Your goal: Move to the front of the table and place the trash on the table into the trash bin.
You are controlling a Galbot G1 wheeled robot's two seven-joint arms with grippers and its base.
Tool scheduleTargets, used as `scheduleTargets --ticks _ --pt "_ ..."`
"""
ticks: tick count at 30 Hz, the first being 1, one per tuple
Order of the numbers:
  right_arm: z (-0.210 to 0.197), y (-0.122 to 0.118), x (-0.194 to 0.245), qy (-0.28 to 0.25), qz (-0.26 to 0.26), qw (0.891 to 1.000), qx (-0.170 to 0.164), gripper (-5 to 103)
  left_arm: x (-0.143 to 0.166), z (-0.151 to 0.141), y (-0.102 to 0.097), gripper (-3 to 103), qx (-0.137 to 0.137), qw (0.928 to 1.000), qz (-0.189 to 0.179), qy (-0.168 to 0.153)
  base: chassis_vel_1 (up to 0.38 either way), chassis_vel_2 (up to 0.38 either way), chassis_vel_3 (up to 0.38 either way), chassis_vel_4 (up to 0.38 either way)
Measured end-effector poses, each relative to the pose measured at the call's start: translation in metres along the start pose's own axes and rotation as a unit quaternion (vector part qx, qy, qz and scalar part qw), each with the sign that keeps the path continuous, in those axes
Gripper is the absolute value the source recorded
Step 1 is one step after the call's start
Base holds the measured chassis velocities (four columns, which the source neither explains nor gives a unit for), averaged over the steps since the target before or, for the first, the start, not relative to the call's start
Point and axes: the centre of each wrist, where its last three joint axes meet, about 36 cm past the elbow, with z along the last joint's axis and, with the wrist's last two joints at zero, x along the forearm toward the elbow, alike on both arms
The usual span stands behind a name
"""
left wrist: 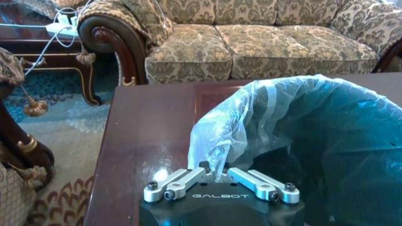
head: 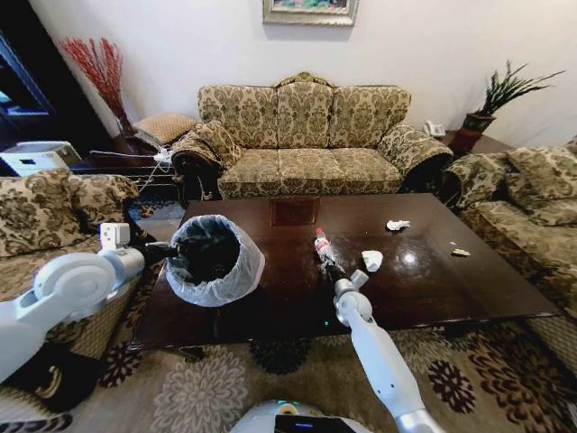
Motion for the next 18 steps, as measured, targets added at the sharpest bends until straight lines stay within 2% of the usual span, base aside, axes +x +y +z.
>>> scheduleTargets --ticks 2,3,4,6,7,9,10,12,13,15,16,18 --pt "-0.023 0.031 0.023 -0.027 -0.091 0.995 0.015 17 0.0 -0.001 0.001 0 0.0 1.0 -0.001 0.0 0.0 0.0 0.0 0.0" --pt "-0.023 0.031 0.023 -0.027 -0.091 0.995 0.015 17 0.0 -0.001 0.001 0 0.0 1.0 -0.001 0.0 0.0 0.0 0.0 0.0" --pt "-0.033 0.053 0.038 -0.036 -0.141 0.989 0.02 17 -0.001 -0.001 0.001 0 -0.001 1.0 -0.002 0.0 0.0 0.0 0.0 0.0" --pt "-0.036 0.06 0.044 -0.038 -0.157 0.987 0.021 17 -0.001 -0.001 0.001 0 -0.001 1.0 -0.003 -0.001 0.0 0.0 0.0 0.0" --pt "-0.044 0.08 0.06 -0.038 -0.2 0.979 0.025 17 -0.001 -0.001 0.002 0 -0.001 1.0 -0.003 -0.001 0.0 0.0 0.0 0.0" --pt "-0.048 0.108 0.084 -0.026 -0.253 0.967 0.028 17 -0.001 -0.001 0.001 0 -0.001 1.0 -0.003 -0.001 0.0 0.0 0.0 0.0" --pt "-0.048 0.108 0.084 -0.026 -0.253 0.967 0.028 17 -0.001 -0.001 0.001 0 -0.001 1.0 -0.003 -0.001 0.0 0.0 0.0 0.0" --pt "-0.051 0.133 0.11 -0.002 -0.294 0.955 0.03 17 0.0 0.001 0.0 0 -0.004 1.0 -0.003 -0.001 0.0 0.0 0.0 0.0" --pt "-0.051 0.133 0.11 -0.002 -0.294 0.955 0.03 17 0.0 0.001 0.0 0 -0.004 1.0 -0.003 -0.001 0.0 0.0 0.0 0.0" --pt "-0.053 0.154 0.143 0.044 -0.323 0.945 0.028 17 -0.001 0.001 0.0 0 -0.015 0.9998 -0.009 -0.005 0.0 0.0 0.0 0.0" --pt "-0.053 0.154 0.143 0.044 -0.323 0.945 0.028 17 -0.001 0.001 0.0 0 -0.015 0.9998 -0.009 -0.005 0.0 0.0 0.0 0.0" --pt "-0.053 0.166 0.165 0.088 -0.333 0.939 0.012 17 0.0 0.001 -0.001 0 -0.019 0.9997 -0.01 -0.007 0.0 0.0 0.0 0.0"
